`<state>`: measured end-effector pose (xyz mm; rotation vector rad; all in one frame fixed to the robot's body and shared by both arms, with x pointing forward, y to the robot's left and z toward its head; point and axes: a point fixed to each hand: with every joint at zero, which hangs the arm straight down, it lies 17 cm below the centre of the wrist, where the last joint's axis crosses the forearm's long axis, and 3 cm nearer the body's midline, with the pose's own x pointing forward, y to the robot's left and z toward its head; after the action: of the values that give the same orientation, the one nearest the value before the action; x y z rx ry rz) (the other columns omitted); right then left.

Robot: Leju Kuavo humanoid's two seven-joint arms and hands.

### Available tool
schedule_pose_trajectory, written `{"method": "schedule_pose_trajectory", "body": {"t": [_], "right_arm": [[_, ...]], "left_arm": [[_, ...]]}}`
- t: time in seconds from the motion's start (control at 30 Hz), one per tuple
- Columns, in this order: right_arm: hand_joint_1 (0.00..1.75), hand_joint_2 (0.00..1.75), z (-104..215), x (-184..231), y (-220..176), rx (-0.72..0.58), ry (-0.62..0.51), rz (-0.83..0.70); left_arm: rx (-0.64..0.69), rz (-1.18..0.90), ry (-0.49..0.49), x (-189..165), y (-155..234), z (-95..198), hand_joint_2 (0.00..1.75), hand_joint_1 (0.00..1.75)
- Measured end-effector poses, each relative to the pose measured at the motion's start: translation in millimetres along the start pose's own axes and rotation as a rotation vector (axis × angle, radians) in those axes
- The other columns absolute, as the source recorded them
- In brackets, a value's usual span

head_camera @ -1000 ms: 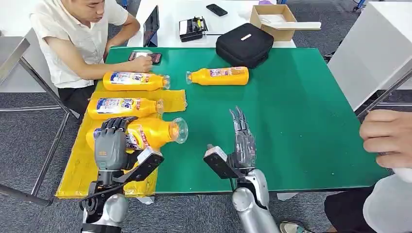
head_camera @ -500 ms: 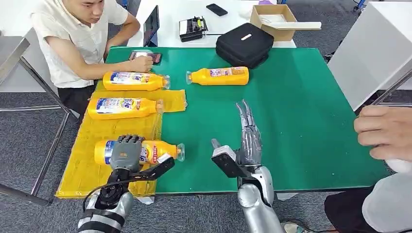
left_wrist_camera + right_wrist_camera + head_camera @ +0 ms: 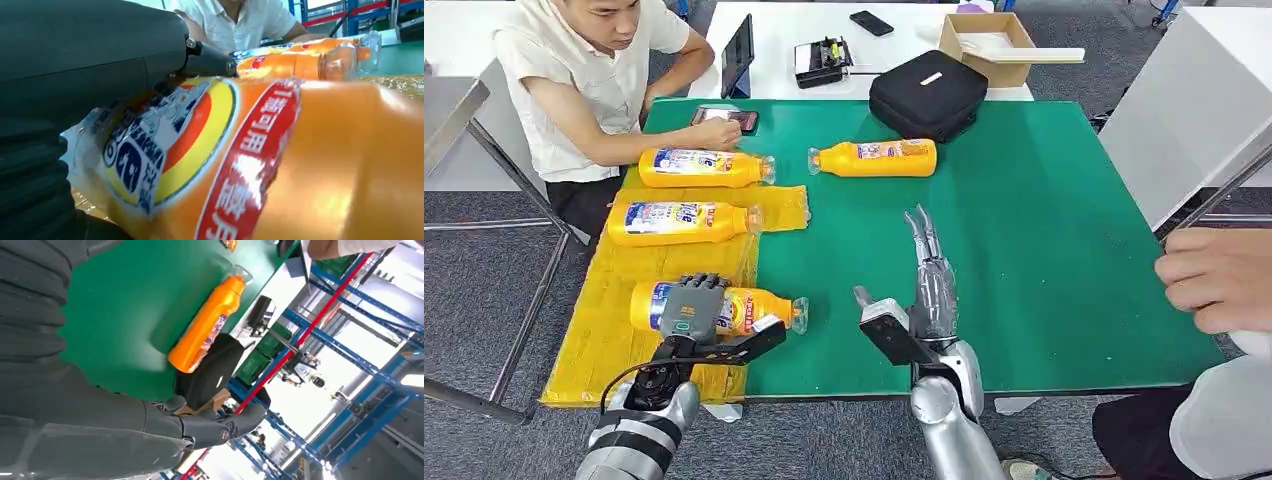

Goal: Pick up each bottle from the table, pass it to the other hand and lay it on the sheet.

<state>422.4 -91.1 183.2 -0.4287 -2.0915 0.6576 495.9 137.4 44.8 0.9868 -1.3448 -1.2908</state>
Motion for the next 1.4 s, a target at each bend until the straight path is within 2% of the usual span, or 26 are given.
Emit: {"method": "schedule_pose_trajectory", "body": {"t": [0.37, 0.57, 0.63, 0.83, 1.03, 1.17, 1.33, 1.4], "right_arm": [[0.0, 1.75, 0, -1, 5, 0.013, 0.0, -0.035], [0.0, 1.75, -6, -2, 9, 0.018, -0.023, -0.057], [0.0, 1.75, -7, -3, 11, 0.023, -0.024, -0.061], [0.0, 1.75, -7, -6, 16, 0.032, -0.018, -0.067], [0.0, 1.75, -5, -7, 18, 0.036, -0.015, -0.062], [0.0, 1.75, -4, -9, 18, 0.036, -0.012, -0.053], [0.0, 1.75, 3, -10, 17, 0.033, 0.006, -0.038], [0.0, 1.75, 7, -10, 15, 0.032, 0.014, -0.025]], "left_arm": [[-0.077, 0.021, -0.032, 6, -13, -4, 1.75, 0.0], [-0.2, 0.048, -0.109, 15, -38, -5, 1.75, 0.0], [-0.219, 0.053, -0.12, 14, -43, -4, 1.75, 0.05], [-0.251, 0.064, -0.131, 12, -51, -4, 1.75, 0.0], [-0.205, 0.083, -0.133, 16, -47, -4, 1.75, 0.0], [-0.146, 0.182, -0.163, 32, -37, 2, 1.75, 0.0], [0.011, 0.349, -0.225, 73, 2, 24, 1.75, 0.0], [0.117, 0.416, -0.238, 83, 37, 30, 1.75, 0.0]]}}
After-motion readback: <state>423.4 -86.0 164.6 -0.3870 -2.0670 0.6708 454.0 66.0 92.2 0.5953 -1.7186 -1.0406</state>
